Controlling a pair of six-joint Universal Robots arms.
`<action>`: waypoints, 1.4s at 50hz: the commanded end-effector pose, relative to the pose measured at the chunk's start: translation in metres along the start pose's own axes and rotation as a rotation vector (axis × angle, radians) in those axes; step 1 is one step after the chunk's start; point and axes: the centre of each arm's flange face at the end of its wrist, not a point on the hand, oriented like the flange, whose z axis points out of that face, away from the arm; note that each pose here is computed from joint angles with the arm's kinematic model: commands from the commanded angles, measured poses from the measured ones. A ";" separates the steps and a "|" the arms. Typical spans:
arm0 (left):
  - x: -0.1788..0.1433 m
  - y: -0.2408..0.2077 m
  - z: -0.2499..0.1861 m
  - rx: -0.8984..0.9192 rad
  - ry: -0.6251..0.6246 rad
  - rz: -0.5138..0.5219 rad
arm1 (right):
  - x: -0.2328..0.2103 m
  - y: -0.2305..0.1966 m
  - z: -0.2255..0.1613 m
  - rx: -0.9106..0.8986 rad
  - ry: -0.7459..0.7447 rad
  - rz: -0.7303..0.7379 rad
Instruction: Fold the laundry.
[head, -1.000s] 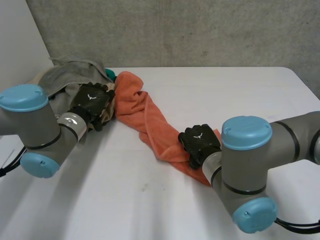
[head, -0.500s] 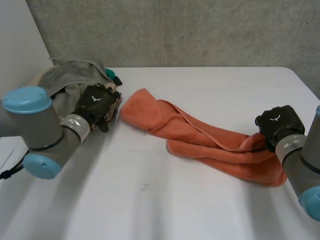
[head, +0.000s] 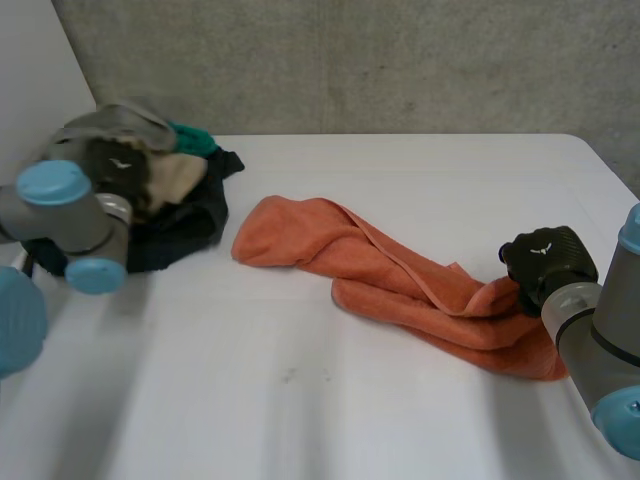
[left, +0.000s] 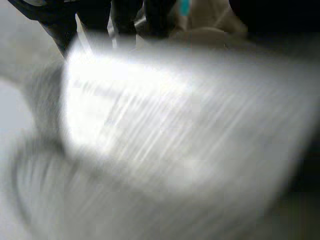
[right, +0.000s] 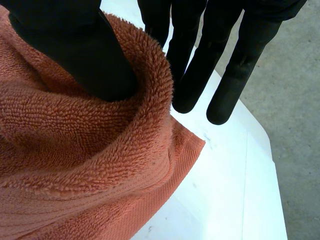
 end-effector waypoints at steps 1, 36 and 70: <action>-0.033 0.026 0.014 -0.056 -0.116 0.107 | 0.000 0.000 0.000 0.001 0.000 -0.001; 0.075 -0.163 -0.225 0.238 0.685 -0.443 | 0.014 -0.047 -0.045 0.190 -0.061 0.017; 0.069 -0.192 -0.228 0.283 0.554 -0.455 | 0.043 -0.068 -0.070 0.195 -0.275 0.122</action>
